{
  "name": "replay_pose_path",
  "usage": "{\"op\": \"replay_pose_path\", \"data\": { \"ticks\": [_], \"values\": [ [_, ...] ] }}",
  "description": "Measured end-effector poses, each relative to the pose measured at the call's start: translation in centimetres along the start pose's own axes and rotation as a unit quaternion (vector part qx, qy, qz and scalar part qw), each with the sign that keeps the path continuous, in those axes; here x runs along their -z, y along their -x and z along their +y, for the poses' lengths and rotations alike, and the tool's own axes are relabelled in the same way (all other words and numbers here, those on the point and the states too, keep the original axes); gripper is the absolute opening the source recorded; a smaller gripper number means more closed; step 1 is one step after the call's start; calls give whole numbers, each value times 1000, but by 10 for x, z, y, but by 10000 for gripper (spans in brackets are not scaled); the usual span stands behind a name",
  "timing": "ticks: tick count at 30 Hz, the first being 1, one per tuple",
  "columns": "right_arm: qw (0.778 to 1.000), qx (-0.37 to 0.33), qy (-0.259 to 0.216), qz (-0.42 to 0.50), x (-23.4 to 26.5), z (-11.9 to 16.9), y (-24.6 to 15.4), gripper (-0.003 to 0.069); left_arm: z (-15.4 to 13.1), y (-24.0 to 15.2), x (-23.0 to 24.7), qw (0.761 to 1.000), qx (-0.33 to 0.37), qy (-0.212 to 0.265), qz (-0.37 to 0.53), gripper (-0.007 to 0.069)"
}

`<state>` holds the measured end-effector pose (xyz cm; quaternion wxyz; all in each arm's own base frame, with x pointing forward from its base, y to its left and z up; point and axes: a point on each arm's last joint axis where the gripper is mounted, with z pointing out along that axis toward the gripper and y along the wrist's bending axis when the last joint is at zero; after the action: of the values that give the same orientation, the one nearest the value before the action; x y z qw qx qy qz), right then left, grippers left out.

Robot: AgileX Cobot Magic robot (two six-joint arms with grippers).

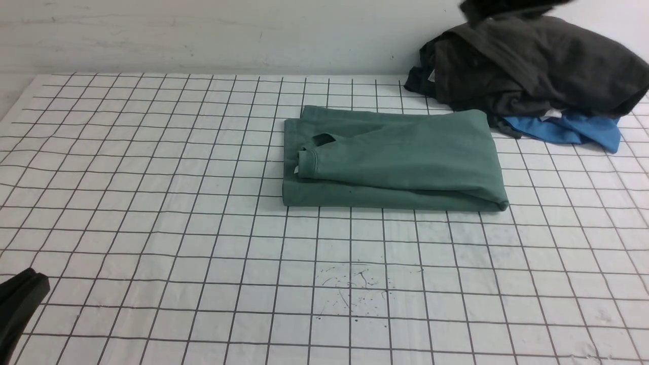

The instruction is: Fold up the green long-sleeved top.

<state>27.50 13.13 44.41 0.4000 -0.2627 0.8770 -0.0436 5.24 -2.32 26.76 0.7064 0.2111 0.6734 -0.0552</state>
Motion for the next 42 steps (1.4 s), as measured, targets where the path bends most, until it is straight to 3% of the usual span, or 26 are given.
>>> {"op": "replay_pose_path", "data": {
  "ticks": [5,11,15,34,37,42],
  "values": [
    [999,-33,15,-6,24,9,-71,-14,1,2,0,1000,5,7,-14,-7],
    [989,-68,54,-121,22,38,-180,-14,1,2,0,1000,7,8,-17,-7],
    [981,-90,72,-158,8,52,-223,-14,1,2,0,1000,7,8,-17,-7],
    [977,-145,91,-130,-9,65,-267,-14,1,3,0,1000,8,9,-18,-7],
    [969,-177,70,-161,-1,60,-283,-14,1,3,1,1000,8,8,-19,-7],
    [933,-251,1,-260,17,52,-316,-14,1,3,1,1000,8,8,-19,-7]
  ]
}}
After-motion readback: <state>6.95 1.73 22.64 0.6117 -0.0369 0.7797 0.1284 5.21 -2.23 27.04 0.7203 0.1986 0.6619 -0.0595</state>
